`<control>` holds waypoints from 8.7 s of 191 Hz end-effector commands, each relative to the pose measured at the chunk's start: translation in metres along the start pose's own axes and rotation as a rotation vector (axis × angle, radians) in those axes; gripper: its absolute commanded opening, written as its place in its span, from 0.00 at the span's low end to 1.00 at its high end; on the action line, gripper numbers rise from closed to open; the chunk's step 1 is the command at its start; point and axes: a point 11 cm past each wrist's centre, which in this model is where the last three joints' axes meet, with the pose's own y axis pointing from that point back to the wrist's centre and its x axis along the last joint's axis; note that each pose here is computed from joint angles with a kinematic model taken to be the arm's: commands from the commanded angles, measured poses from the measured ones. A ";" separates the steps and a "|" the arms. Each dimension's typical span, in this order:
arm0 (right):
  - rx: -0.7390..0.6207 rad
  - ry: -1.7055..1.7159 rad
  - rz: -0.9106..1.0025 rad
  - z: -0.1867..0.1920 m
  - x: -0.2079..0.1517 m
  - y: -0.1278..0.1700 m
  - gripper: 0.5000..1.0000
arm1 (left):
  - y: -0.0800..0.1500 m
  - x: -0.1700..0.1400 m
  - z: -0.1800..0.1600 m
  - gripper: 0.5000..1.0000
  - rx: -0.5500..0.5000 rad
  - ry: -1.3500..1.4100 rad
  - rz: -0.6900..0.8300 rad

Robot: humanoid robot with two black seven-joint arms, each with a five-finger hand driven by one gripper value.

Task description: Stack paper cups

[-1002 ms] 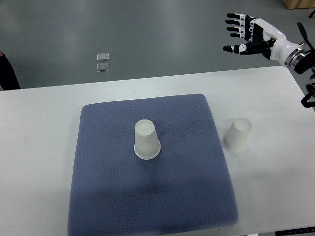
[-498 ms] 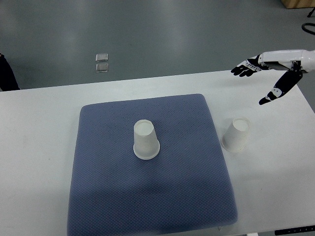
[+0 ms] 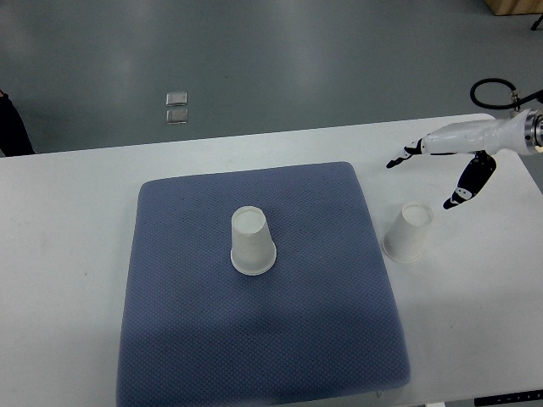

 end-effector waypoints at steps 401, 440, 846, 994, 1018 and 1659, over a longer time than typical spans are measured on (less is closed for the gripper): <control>-0.020 0.114 -0.041 0.011 -0.055 -0.059 0.31 | 0.000 0.000 0.000 1.00 0.001 0.000 0.000; -0.026 0.126 -0.020 0.012 -0.040 -0.055 0.32 | 0.000 0.000 0.000 1.00 0.001 0.000 0.000; 0.358 0.372 -0.048 -0.197 0.118 -0.115 0.32 | 0.000 0.000 0.000 1.00 0.001 0.000 0.000; 0.350 0.390 -0.037 -0.201 0.133 -0.105 0.35 | 0.000 0.000 0.000 1.00 -0.001 0.000 0.000; 0.353 0.391 -0.048 -0.203 0.127 -0.110 0.35 | 0.000 0.000 0.000 1.00 -0.001 0.000 0.000; 0.413 -0.836 0.679 -0.062 0.195 -0.067 0.81 | 0.000 0.000 0.000 1.00 -0.001 0.000 0.000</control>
